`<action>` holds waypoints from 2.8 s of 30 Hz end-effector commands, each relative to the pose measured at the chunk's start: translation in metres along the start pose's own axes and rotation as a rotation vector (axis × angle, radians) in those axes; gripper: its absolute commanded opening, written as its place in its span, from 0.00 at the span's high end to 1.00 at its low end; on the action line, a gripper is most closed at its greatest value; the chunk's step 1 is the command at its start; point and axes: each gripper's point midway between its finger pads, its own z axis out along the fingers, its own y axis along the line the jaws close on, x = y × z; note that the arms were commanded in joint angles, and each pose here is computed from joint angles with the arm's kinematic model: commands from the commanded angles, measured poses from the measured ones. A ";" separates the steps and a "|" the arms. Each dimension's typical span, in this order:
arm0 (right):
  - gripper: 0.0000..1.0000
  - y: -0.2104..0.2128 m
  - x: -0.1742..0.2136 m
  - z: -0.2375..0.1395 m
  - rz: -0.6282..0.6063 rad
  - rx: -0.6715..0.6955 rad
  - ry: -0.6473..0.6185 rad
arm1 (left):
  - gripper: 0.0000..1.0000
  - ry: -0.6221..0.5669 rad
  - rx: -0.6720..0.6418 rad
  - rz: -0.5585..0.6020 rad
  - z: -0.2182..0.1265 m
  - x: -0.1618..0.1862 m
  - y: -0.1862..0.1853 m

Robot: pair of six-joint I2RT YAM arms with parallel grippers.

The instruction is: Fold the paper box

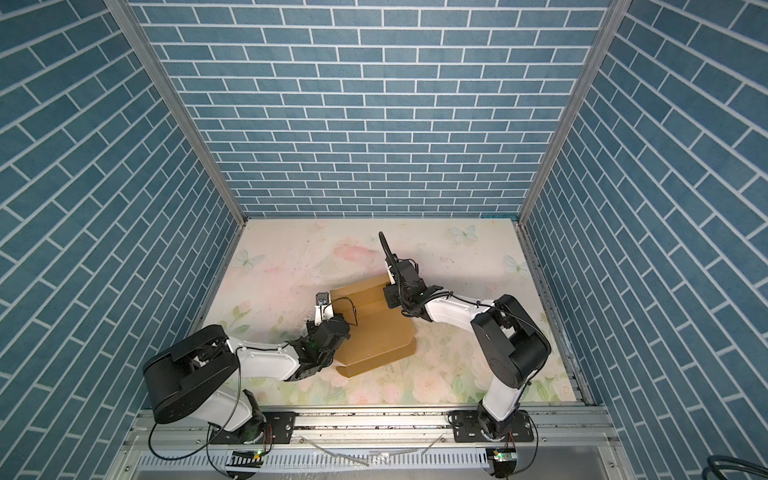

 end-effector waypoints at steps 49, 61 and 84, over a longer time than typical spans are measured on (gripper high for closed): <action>0.79 -0.024 0.006 0.011 0.111 0.179 0.032 | 1.00 0.115 0.004 0.072 -0.006 0.018 0.002; 0.75 -0.024 -0.009 0.007 0.133 0.166 -0.067 | 1.00 0.121 0.004 0.075 -0.009 0.020 0.007; 0.73 -0.020 -0.028 -0.001 0.149 0.128 -0.202 | 1.00 0.132 0.005 0.091 -0.007 0.022 0.002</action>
